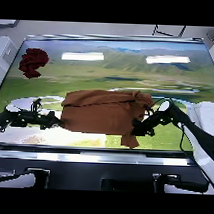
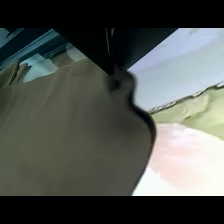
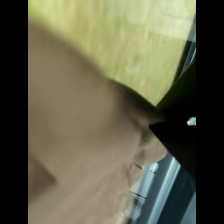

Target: Fold the clothes and pants, and hang the long-sleeved shirts on hangers.

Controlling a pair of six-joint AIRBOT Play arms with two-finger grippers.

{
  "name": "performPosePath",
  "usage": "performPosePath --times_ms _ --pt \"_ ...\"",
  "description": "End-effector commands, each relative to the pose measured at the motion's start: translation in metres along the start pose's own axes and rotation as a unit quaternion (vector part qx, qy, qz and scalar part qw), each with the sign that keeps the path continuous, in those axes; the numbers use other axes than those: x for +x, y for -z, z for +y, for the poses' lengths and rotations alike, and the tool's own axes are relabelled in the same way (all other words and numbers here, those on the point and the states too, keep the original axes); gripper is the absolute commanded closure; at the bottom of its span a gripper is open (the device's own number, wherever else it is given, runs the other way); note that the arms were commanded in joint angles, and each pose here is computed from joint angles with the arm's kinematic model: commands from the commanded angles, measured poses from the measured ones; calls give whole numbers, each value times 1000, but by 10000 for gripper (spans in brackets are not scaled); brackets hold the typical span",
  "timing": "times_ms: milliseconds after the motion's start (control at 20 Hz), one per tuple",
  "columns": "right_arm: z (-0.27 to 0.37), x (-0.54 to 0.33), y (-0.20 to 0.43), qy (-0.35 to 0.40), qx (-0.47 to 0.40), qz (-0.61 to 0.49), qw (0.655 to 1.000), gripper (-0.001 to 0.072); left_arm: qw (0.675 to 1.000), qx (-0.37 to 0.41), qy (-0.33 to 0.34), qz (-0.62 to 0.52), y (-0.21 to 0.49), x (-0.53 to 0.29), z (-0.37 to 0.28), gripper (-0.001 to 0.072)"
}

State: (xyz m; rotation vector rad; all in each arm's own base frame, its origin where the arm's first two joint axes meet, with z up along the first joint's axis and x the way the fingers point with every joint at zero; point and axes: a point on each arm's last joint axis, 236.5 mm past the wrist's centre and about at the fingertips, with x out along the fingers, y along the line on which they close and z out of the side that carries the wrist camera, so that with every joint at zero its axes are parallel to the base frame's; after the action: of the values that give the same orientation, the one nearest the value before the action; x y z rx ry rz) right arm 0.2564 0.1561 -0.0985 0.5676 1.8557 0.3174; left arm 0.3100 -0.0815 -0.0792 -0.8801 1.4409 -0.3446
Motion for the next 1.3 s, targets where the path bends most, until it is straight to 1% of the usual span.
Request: performPosePath --times_ms 0,50,100,150,200,250,300,350,400,450,500,550,600,650,750,850,950,1000,1050,1100,1150,1200,1250 --pt "9 -15 4 15 -35 7 999 667 996 56 20 -68 -28 -34 -43 685" --pt "7 -41 -5 47 -65 -23 997 668 988 93 43 -113 -43 -58 -77 686" --pt "3 -78 -20 95 -97 -71 988 668 971 148 83 -171 -56 -94 -127 685" --pt "2 -134 -39 158 -132 -148 967 667 943 206 129 -228 -61 -135 -183 686" --pt "6 -201 -53 220 -159 -238 932 667 901 269 176 -291 -54 -187 -245 686" --pt "23 -285 -56 271 -178 -348 880 667 852 326 213 -351 -37 -241 -302 685" --pt "52 -371 -42 291 -193 -464 814 667 804 371 235 -401 -14 -290 -346 685" --pt "85 -446 -11 285 -206 -568 744 667 758 409 243 -446 15 -333 -381 685" --pt "120 -508 33 253 -220 -659 673 666 710 447 246 -485 50 -371 -411 685" --pt "149 -558 88 212 -228 -734 603 666 671 472 250 -514 83 -399 -432 685" --pt "169 -589 138 172 -237 -785 547 666 634 492 254 -539 116 -422 -447 685" --pt "181 -608 185 139 -247 -819 499 666 606 501 259 -560 142 -439 -456 685" --pt "187 -617 221 115 -256 -839 467 666 587 502 263 -577 159 -451 -460 685" --pt "188 -620 245 103 -260 -849 448 666 572 504 265 -590 175 -459 -461 685" --pt "189 -621 275 84 -266 -859 429 666 554 503 269 -607 190 -470 -463 685" --pt "192 -620 287 70 -273 -862 422 666 546 498 270 -617 194 -476 -463 686" --pt "193 -618 283 81 -280 -857 424 666 548 498 250 -624 184 -475 -460 685" --pt "192 -615 275 92 -283 -851 434 666 552 499 230 -627 175 -472 -456 686" --pt "190 -609 262 103 -283 -840 452 665 562 500 207 -626 161 -466 -451 686" --pt "185 -597 240 116 -281 -819 486 665 580 493 190 -620 145 -458 -444 686" --pt "178 -580 214 130 -276 -791 530 665 608 482 171 -607 121 -444 -433 686" --pt "167 -555 180 151 -268 -748 589 665 636 473 150 -591 96 -427 -419 686" --pt "156 -529 143 178 -267 -698 640 665 667 461 128 -571 66 -406 -401 686"
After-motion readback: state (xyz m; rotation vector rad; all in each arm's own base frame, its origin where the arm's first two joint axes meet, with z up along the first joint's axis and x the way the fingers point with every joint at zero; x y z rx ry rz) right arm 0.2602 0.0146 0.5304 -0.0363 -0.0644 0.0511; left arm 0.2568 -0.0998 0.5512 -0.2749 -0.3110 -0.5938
